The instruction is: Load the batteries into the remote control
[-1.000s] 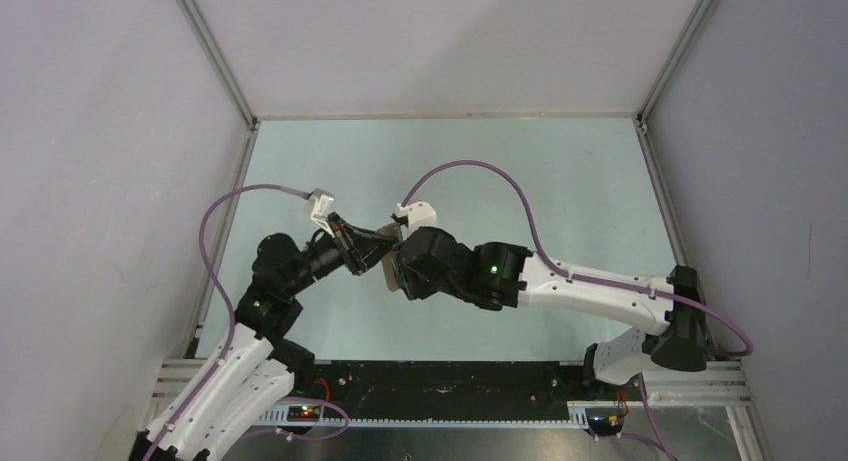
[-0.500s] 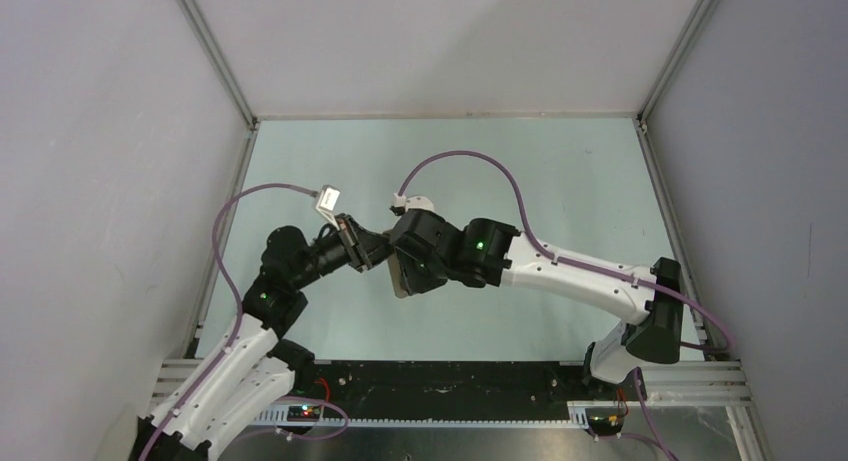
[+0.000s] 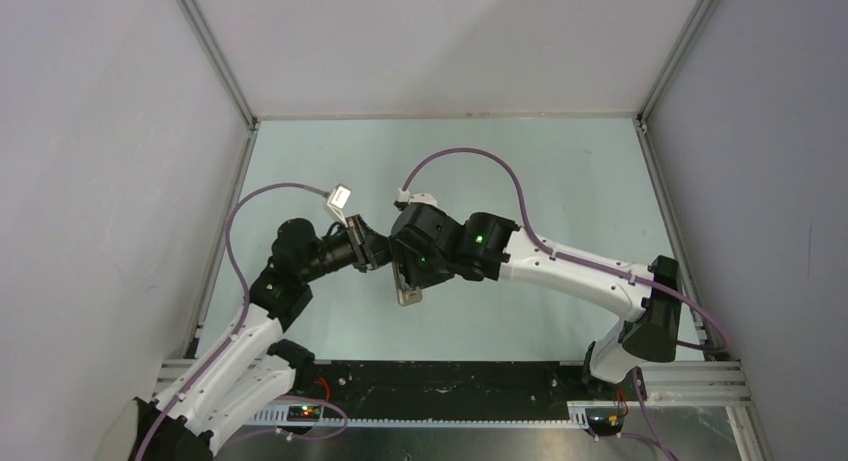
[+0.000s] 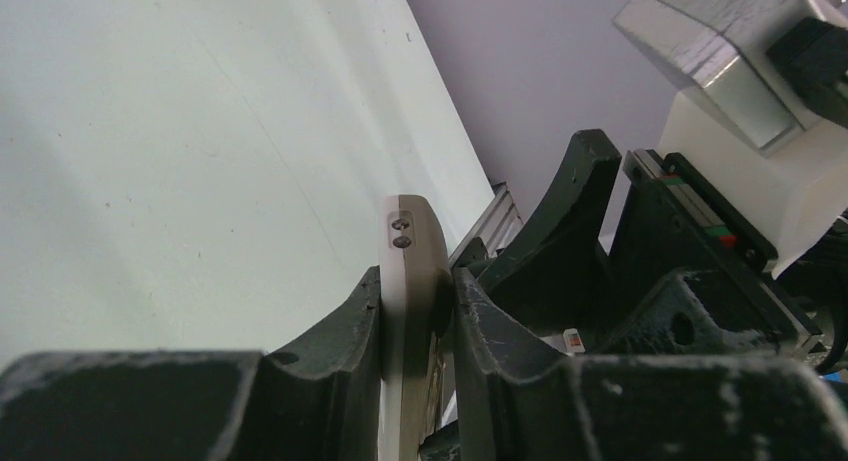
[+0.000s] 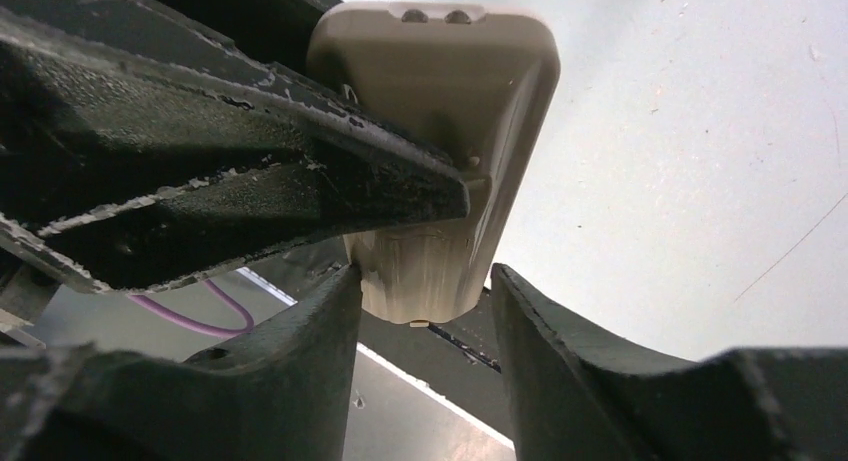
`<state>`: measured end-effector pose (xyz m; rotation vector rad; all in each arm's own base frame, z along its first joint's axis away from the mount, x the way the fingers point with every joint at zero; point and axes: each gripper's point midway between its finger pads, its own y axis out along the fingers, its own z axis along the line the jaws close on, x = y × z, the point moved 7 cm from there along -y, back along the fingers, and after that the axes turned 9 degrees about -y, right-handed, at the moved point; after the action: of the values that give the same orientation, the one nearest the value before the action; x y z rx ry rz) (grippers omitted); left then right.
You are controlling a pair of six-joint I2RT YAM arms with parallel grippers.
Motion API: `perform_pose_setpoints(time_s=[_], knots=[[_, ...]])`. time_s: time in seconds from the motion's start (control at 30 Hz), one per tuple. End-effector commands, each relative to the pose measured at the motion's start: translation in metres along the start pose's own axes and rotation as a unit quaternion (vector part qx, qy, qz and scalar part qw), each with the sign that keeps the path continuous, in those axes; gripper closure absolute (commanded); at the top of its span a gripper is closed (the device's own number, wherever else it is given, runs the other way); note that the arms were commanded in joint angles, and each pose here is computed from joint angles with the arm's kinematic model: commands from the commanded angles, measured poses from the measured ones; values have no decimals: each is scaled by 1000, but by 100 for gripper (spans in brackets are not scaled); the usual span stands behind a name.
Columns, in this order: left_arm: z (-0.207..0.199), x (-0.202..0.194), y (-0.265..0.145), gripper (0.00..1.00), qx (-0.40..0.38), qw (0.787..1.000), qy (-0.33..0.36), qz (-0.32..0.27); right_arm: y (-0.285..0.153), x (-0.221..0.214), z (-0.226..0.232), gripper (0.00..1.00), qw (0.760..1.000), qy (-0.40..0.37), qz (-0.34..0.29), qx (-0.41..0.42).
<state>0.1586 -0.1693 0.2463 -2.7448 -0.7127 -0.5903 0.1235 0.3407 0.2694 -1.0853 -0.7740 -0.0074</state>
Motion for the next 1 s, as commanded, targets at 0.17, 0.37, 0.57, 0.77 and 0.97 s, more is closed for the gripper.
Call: perform_pose_setpoints(time_s=[0.17,0.37,0.57,0.77,0.97], knots=[[-21,19,7,100,-6,1000,-6,7,-27,20,-6,31,997,40,-57,26],[-21,28,14,100,1,999,-32,16,-44,21,-6,5,988,58,-123,75],[-27,34,19,100,-5,998,-54,34,-56,17,-14,1,972,102,-181,109],[-53,38,17,100,-46,992,-91,73,-67,17,-22,6,953,138,-213,166],[-84,39,2,100,-90,985,-102,107,-83,22,-16,7,943,107,-234,209]])
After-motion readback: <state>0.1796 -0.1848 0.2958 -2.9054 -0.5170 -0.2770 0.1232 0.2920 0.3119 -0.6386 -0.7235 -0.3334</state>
